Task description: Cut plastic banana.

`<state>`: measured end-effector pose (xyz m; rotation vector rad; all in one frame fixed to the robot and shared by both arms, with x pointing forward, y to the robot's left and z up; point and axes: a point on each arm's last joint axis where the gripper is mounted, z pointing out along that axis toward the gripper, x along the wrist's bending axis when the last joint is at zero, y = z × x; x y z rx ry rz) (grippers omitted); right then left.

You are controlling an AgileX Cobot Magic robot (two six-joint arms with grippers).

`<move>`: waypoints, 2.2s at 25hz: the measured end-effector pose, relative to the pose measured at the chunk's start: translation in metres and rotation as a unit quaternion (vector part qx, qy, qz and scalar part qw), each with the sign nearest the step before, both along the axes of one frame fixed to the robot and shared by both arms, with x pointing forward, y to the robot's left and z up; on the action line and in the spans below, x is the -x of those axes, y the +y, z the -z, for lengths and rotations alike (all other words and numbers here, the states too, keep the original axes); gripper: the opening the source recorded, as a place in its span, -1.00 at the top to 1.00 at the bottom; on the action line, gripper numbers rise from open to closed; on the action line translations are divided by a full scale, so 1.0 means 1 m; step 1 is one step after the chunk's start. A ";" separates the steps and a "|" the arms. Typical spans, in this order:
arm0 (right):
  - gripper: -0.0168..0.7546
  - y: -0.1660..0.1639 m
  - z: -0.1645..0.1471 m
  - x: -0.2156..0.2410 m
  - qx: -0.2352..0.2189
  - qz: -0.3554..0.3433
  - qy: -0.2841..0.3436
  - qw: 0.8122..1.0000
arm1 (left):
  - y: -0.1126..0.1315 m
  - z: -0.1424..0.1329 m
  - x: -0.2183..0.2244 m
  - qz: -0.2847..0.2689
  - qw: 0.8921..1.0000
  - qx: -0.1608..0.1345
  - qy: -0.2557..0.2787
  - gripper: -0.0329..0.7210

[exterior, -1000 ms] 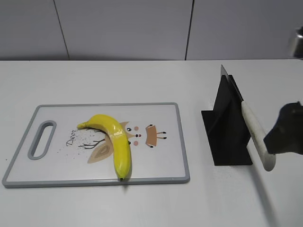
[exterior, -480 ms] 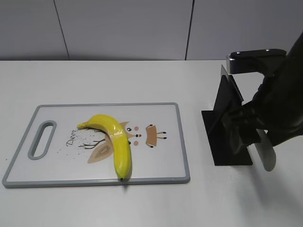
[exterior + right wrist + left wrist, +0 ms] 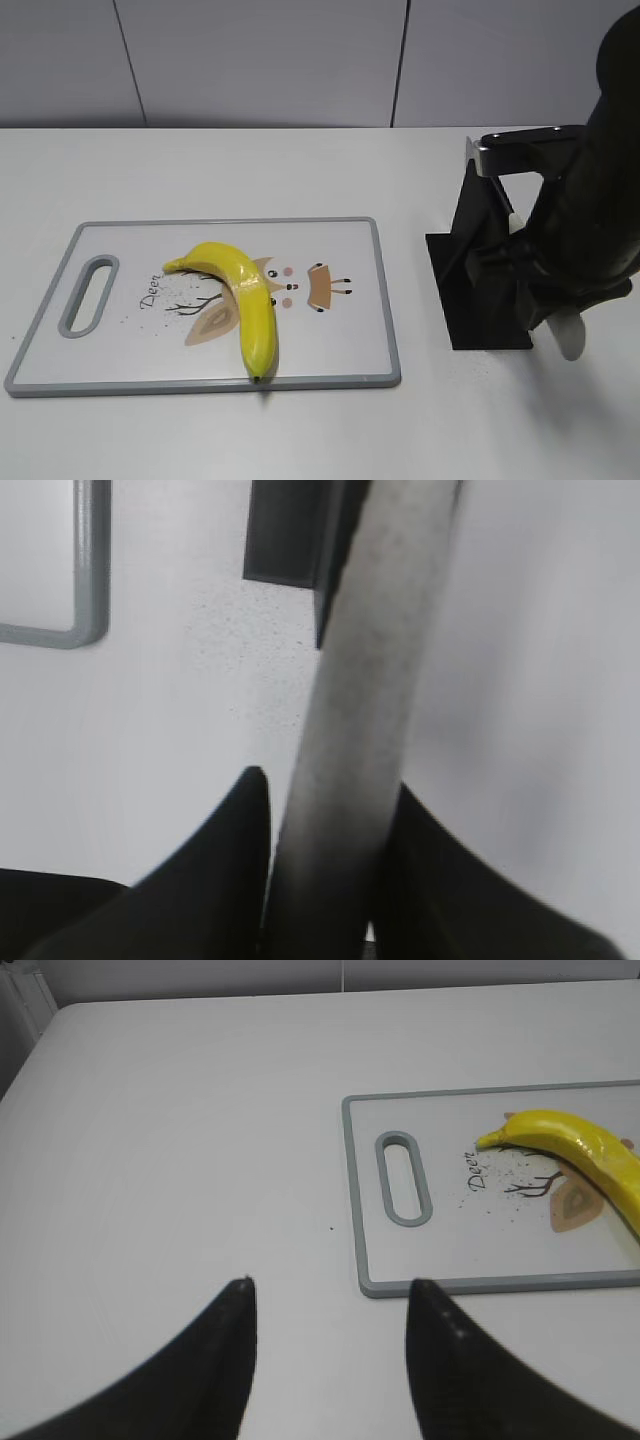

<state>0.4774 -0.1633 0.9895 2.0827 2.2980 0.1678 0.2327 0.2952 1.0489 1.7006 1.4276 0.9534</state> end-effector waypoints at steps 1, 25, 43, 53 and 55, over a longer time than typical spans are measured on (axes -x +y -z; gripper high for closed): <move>0.43 -0.001 0.000 0.000 0.003 0.005 0.001 1.000 | 0.000 0.000 0.000 0.000 1.000 0.000 0.000 -0.34; 0.44 -0.010 -0.059 0.018 -0.058 0.012 -0.090 0.994 | 0.000 0.000 0.000 0.000 1.000 0.000 0.000 -0.34; 0.46 0.002 -0.101 -0.001 -0.065 -0.148 -0.207 0.965 | 0.001 -0.018 -0.020 -0.006 1.000 -0.003 -0.006 -0.34; 0.46 0.023 -0.074 -0.035 0.008 -0.397 -0.191 0.898 | -0.007 -0.043 -0.109 0.053 0.998 -0.020 0.034 -0.74; 0.46 0.031 -0.071 -0.040 0.001 -0.449 -0.191 0.873 | -0.014 -0.047 -0.122 0.095 0.994 -0.041 0.047 -0.78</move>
